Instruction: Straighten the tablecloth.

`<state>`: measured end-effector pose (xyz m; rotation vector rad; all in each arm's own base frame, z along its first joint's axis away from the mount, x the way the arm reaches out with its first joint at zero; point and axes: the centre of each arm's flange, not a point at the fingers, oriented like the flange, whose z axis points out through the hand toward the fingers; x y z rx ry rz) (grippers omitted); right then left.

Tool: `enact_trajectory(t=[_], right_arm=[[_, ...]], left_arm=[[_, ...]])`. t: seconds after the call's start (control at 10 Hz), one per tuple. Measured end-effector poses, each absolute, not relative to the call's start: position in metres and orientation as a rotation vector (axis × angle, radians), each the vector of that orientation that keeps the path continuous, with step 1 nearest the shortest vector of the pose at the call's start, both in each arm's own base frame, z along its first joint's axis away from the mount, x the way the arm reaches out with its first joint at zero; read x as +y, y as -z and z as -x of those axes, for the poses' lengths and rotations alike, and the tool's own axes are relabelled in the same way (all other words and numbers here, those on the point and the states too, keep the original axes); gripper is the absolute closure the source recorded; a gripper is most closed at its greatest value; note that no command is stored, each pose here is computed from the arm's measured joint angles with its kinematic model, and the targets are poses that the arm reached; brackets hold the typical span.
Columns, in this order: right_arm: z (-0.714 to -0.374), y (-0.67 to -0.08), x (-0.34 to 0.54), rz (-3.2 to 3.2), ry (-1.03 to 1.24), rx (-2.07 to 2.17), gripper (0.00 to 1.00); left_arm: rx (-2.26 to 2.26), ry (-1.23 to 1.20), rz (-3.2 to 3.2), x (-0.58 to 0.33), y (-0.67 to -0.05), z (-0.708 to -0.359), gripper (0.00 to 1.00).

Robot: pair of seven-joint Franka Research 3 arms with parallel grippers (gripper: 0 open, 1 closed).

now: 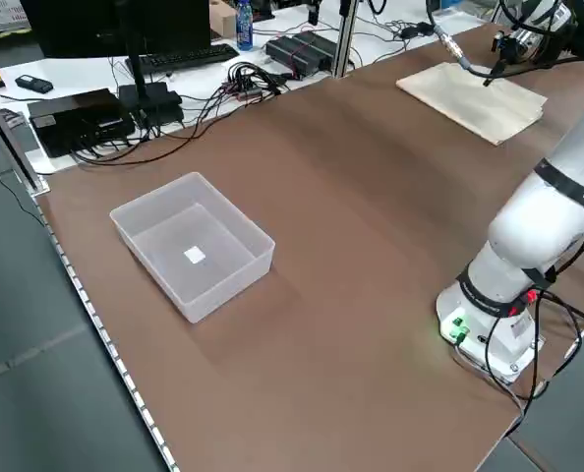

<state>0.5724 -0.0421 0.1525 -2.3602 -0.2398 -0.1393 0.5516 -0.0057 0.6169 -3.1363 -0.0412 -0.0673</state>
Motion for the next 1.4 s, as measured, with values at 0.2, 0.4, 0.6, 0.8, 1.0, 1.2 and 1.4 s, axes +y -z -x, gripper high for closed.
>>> enact_trajectory(t=[0.2, 0.4, 0.6, 0.8, 1.0, 1.2, 1.4], right_arm=[[-0.574, -0.154, -0.042, 2.362, 0.142, -0.247, 0.83], [-0.581, -0.160, -0.045, 2.383, 0.147, -0.307, 0.54], [-0.590, -0.171, -0.046, 2.397, 0.153, -0.370, 0.23], [-0.602, -0.190, -0.048, 2.383, 0.137, -0.444, 0.00], [-0.620, -0.219, -0.053, 2.406, 0.090, -0.477, 0.00], [-0.632, -0.239, -0.050, 2.460, 0.047, -0.472, 0.00], [-0.631, -0.237, -0.041, 2.474, 0.008, -0.452, 0.00]], left_arm=[[-0.041, 0.068, 3.136, -0.006, -0.617, -0.552, 0.00], [-0.041, 0.068, 3.136, -0.006, -0.617, -0.552, 0.00], [-0.041, 0.069, 3.136, -0.006, -0.617, -0.552, 0.00], [-0.041, 0.070, 3.136, -0.006, -0.618, -0.552, 0.00], [-0.042, 0.067, 3.136, -0.005, -0.617, -0.552, 0.00], [-0.042, 0.064, 3.136, -0.005, -0.616, -0.553, 0.00], [-0.042, 0.064, 3.136, -0.005, -0.615, -0.553, 0.00]])
